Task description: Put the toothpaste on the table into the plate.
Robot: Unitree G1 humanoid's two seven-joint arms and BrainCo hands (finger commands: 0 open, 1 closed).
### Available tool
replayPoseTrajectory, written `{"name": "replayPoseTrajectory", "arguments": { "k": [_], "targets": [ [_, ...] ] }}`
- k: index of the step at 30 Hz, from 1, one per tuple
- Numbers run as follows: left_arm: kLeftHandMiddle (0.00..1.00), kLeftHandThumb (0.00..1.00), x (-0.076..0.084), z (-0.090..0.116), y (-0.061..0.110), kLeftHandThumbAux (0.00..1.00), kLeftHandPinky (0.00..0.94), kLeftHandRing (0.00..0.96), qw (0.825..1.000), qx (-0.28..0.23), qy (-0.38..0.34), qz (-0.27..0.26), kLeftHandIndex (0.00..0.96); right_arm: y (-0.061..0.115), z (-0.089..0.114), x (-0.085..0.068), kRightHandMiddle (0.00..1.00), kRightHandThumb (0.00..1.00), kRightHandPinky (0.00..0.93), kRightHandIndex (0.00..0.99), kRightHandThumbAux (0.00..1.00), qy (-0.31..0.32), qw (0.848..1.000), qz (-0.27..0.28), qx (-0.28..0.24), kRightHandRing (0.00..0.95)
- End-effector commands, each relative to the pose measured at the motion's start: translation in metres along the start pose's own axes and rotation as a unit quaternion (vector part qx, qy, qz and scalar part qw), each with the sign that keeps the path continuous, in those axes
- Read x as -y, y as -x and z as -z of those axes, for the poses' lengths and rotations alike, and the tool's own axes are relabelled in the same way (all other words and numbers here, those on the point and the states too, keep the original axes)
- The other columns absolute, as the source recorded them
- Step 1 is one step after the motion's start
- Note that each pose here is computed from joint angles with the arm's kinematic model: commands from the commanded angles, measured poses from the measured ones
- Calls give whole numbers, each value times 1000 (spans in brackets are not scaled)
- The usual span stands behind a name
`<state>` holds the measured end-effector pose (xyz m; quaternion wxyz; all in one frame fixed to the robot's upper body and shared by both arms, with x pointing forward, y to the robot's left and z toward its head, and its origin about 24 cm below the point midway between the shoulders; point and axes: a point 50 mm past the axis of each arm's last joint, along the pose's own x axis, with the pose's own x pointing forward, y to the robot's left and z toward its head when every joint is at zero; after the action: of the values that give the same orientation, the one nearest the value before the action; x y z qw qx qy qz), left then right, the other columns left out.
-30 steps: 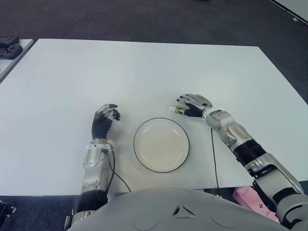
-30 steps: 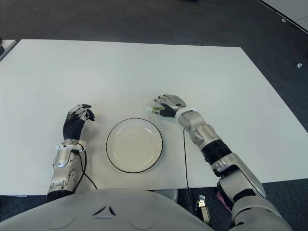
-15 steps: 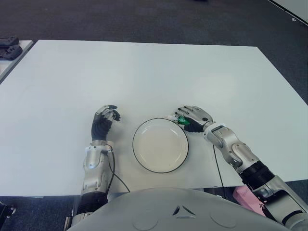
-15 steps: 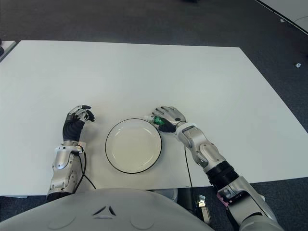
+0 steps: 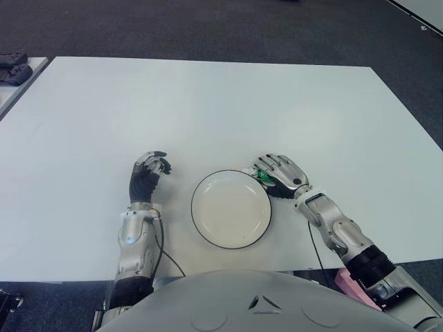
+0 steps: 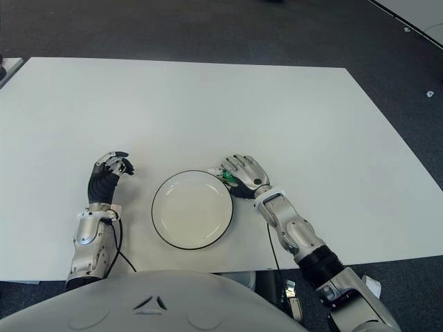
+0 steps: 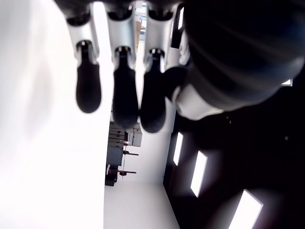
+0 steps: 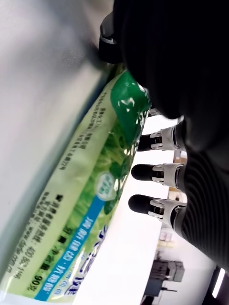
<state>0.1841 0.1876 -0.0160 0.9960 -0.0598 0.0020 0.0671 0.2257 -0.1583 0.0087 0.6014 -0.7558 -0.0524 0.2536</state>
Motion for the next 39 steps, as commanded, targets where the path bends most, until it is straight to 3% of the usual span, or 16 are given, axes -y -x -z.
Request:
{"name": "replayPoseTrajectory", "arguments": {
  "k": [1, 20, 36, 39],
  "targets": [
    [606, 694, 0, 1, 2, 720, 570, 586, 1000, -3, -9, 3, 434, 5, -1, -18, 0, 549, 0, 0, 204, 18, 999, -32, -3, 0],
    [609, 698, -2, 1, 6, 720, 571, 593, 1000, -15, -8, -6, 434, 9, 6, -30, 0, 539, 0, 0, 239, 35, 999, 7, 0, 0],
    [599, 694, -3, 1, 10, 720, 560, 576, 1000, -14, -10, -4, 433, 5, 13, -34, 0, 529, 0, 9, 409, -21, 999, 45, -14, 0],
    [597, 694, -3, 1, 10, 720, 552, 572, 1000, -16, -10, -3, 433, 4, 14, -34, 38, 561, 86, 95, 447, -45, 998, 49, -14, 24]
  ]
}}
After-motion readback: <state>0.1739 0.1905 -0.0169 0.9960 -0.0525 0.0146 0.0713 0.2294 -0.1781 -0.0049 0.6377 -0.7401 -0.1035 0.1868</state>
